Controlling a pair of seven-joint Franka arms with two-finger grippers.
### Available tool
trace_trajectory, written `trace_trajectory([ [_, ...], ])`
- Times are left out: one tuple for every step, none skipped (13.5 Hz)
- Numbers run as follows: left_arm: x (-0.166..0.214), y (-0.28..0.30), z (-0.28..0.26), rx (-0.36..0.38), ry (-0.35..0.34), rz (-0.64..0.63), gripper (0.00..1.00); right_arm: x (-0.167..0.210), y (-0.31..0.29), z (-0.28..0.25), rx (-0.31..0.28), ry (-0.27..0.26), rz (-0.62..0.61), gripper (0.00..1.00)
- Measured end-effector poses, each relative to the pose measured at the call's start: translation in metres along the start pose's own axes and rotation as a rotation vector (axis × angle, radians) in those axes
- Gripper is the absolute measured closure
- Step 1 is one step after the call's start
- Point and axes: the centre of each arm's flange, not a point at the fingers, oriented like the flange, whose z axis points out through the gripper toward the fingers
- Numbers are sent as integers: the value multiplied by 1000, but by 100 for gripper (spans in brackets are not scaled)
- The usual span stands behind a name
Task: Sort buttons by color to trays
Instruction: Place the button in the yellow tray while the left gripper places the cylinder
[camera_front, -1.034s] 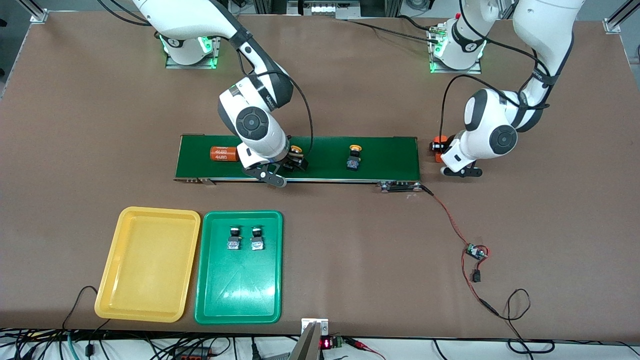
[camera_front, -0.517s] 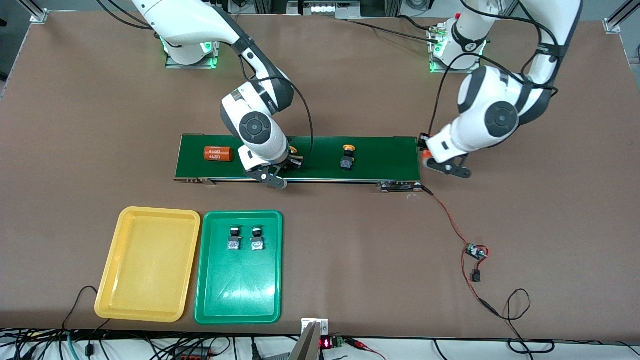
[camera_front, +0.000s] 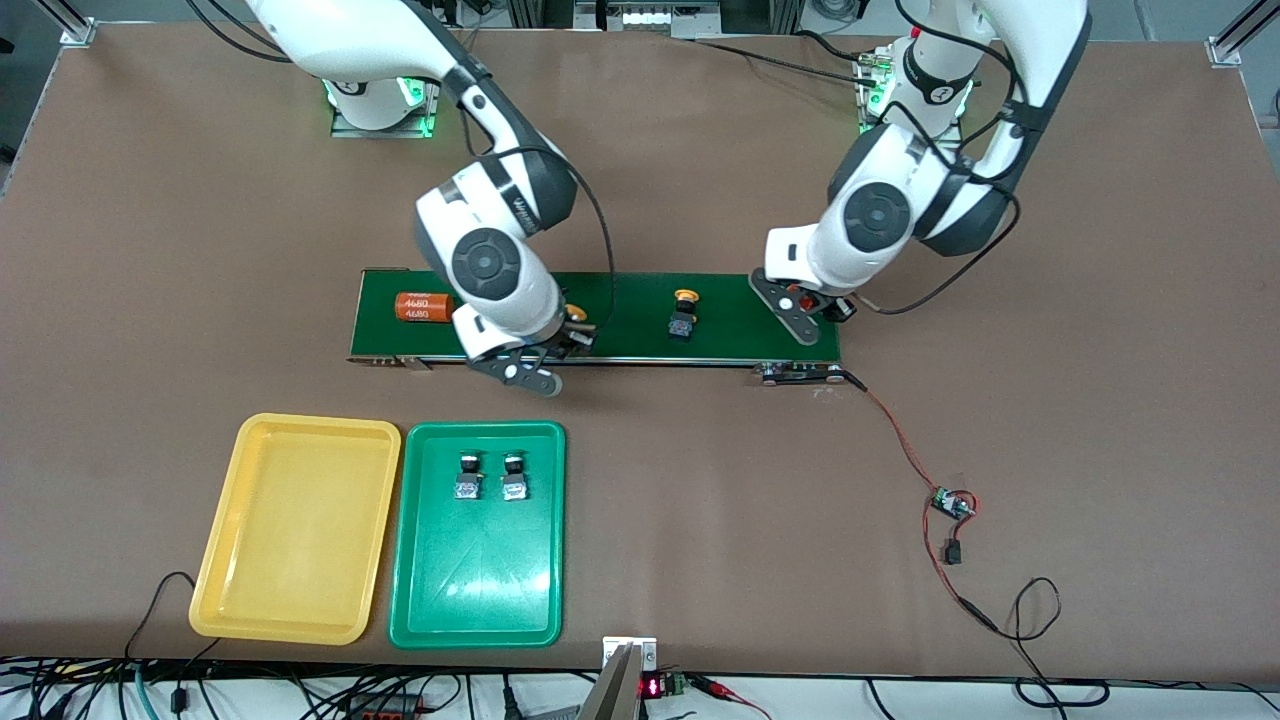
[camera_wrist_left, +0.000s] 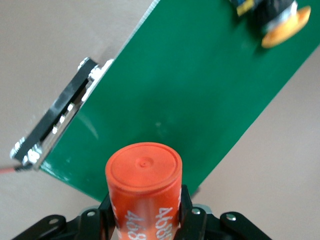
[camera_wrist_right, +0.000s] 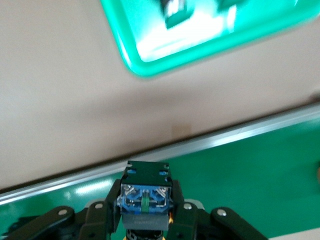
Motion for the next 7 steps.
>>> trace_trajectory([
  [4,4,5,40,-23,94,50,21,17,-15,-12,5,-38,59],
  [9,7,11,80,-42,186,50,43,38,-23,-22,4,-70,59],
  [13,9,17,112,-55,259,50,65,62,-27,-29,3,-93,59],
  [15,10,22,128,-67,312,50,86,90,-29,-42,-5,-111,59],
  [16,9,27,138,-79,351,50,106,120,-29,-57,-21,-135,59],
  [17,8,31,149,-85,380,50,123,147,-31,-64,-31,-161,59],
  [18,7,33,162,-82,400,50,138,173,-34,-63,-32,-190,59],
])
